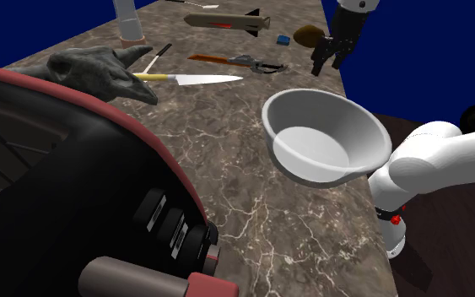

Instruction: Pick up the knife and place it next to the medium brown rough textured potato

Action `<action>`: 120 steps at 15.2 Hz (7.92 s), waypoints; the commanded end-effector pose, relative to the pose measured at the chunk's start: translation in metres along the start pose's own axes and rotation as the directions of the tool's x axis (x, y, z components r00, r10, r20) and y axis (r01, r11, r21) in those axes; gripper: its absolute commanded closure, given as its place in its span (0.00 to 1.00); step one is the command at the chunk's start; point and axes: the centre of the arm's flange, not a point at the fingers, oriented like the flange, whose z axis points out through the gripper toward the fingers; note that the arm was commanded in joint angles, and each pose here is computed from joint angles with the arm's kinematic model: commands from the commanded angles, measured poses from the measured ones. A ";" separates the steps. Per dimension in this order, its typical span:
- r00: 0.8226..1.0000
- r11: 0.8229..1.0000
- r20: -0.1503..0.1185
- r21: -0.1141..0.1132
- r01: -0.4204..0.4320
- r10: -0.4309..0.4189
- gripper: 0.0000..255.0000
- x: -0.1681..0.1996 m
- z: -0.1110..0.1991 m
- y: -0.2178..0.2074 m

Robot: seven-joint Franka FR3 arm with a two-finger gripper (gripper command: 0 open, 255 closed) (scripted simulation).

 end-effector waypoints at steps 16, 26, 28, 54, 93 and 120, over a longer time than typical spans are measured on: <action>0.831 0.833 -0.055 -0.049 0.551 -0.553 0.00 0.122 -0.007 -0.143; 0.555 0.560 -0.072 -0.096 0.823 -0.829 0.00 0.150 -0.012 -0.267; 0.488 0.493 -0.073 -0.106 0.863 -0.870 0.00 0.149 -0.013 -0.293; 0.295 0.302 -0.072 -0.132 0.944 -0.953 1.00 0.144 0.025 -0.361; 0.295 0.302 -0.072 -0.132 0.944 -0.953 1.00 0.181 -0.117 -0.285; 0.295 0.302 -0.072 -0.132 0.944 -0.953 1.00 0.272 -0.066 -0.050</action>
